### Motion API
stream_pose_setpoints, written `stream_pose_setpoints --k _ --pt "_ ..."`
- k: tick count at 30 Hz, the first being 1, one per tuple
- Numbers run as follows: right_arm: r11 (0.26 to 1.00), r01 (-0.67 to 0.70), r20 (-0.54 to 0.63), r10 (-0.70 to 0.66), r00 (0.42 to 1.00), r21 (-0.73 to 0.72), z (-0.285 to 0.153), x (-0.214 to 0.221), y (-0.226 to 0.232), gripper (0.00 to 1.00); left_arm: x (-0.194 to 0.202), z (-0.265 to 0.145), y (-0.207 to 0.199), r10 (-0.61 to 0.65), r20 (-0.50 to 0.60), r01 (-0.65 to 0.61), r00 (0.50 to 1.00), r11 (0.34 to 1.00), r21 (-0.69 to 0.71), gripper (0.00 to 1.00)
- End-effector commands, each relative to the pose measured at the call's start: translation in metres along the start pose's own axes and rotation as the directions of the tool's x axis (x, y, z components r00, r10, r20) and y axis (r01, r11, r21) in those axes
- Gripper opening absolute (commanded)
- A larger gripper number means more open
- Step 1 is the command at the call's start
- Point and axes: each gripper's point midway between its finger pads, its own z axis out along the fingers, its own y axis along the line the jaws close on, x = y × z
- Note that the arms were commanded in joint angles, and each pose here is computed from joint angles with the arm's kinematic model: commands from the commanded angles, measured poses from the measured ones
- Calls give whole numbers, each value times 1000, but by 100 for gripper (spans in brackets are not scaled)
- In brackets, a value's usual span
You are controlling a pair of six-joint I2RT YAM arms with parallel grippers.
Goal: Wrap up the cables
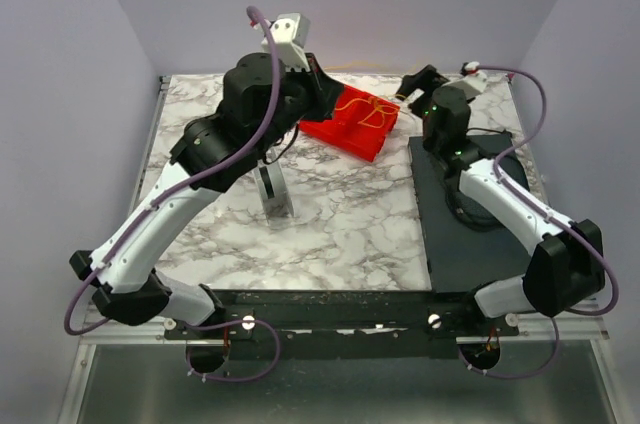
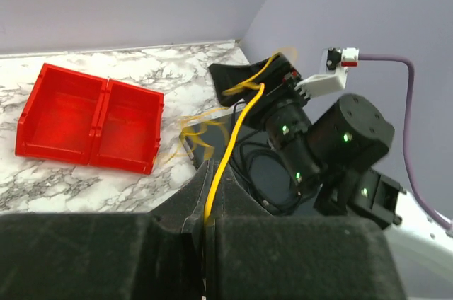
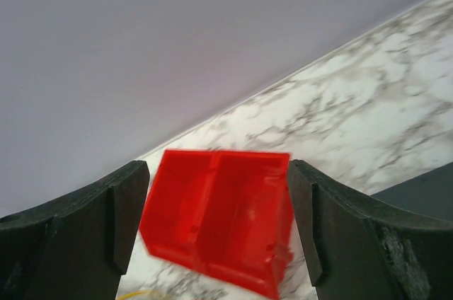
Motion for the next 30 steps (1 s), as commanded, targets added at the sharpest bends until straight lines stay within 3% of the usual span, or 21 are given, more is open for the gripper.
stream_pose_setpoints --k 1,6,9,17,22,30 --pt "987 -2 -16 4 1000 161 23 -16 -59 87 -8 -17 5 11 30 -11 999 1000 3 0" --pt "979 0 -52 11 999 206 30 -16 -87 87 -14 -15 -2 20 36 -21 999 999 33 0" --pt "985 2 -80 12 997 175 27 -18 -82 87 -13 -8 -13 32 16 -33 999 997 73 0" --pt "995 -22 -186 3 983 -101 -11 -30 -28 87 0 0 -18 13 -32 -10 999 995 97 0" --pt "944 -73 -247 -9 969 -321 -43 -28 8 87 16 11 -22 7 -67 2 998 992 129 0" --pt "944 -51 -281 -45 959 -326 -60 -20 -1 77 48 32 -29 118 -95 -91 988 963 255 0"
